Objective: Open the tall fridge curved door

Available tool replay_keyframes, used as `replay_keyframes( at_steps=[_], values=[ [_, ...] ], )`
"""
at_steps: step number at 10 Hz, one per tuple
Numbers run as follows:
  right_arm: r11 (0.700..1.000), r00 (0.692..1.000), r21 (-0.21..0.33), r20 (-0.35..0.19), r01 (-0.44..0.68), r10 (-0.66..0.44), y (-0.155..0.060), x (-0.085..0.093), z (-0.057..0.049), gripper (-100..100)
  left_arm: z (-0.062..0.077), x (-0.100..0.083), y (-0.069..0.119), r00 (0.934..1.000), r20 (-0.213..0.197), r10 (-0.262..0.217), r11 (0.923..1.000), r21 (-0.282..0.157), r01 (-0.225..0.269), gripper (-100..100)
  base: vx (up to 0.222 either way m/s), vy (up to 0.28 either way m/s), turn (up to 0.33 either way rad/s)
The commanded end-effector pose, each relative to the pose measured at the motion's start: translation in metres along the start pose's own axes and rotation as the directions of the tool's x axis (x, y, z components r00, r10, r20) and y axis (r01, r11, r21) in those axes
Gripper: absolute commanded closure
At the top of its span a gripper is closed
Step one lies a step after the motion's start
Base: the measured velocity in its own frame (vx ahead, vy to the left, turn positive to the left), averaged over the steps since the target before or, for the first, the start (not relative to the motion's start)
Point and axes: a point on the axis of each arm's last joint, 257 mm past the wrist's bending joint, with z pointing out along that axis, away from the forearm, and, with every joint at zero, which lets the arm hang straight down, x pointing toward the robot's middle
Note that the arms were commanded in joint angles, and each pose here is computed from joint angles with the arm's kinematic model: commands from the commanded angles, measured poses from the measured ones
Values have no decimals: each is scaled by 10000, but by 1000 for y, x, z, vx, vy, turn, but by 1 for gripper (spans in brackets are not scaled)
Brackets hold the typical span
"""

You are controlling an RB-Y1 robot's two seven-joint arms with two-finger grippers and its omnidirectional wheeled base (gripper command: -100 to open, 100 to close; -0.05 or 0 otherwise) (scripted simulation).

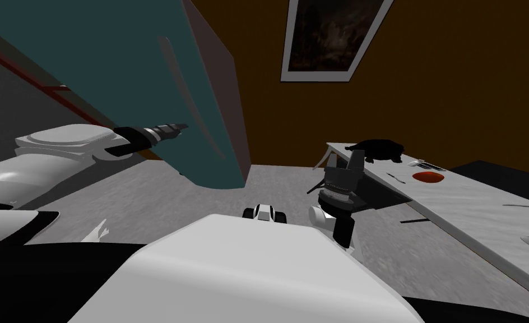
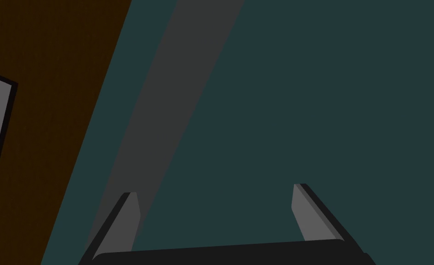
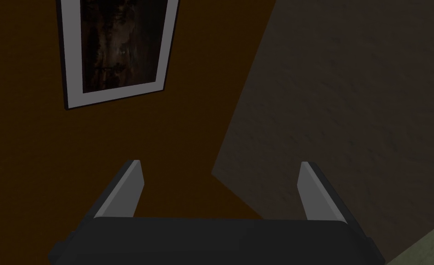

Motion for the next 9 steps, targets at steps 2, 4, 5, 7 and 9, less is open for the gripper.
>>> replay_keyframes(
  at_steps=[2, 4, 5, 7, 9],
  values=[
    [10000, 10000, 0, 0, 0, 0, 0, 0, 0, 0, -6, -41, -4, 9996, 280, -71, 9991, -424, 83, -100, 113, -81, -18],
    [10000, 10000, -1, 0, 0, 0, 0, 0, 0, 0, -10, -62, -9, 9990, 432, -77, 9981, -600, 103, -100, 81, -73, -19],
    [10000, 10000, 0, 0, 0, 0, 0, 0, 0, 0, -12, -71, -11, 9987, 505, -76, 9977, -675, 110, -100, 86, -63, -13],
    [10000, 10000, -1, 0, 0, 0, 0, 0, 0, 0, -15, -88, -17, 9979, 639, -69, 9967, -799, 120, -100, 63, -44, -10],
    [10000, 10000, -1, 0, 0, 0, 0, 0, 0, 0, -15, -88, -17, 9979, 639, -69, 9967, -799, 120, -100, 43, -34, -3]
  ],
)
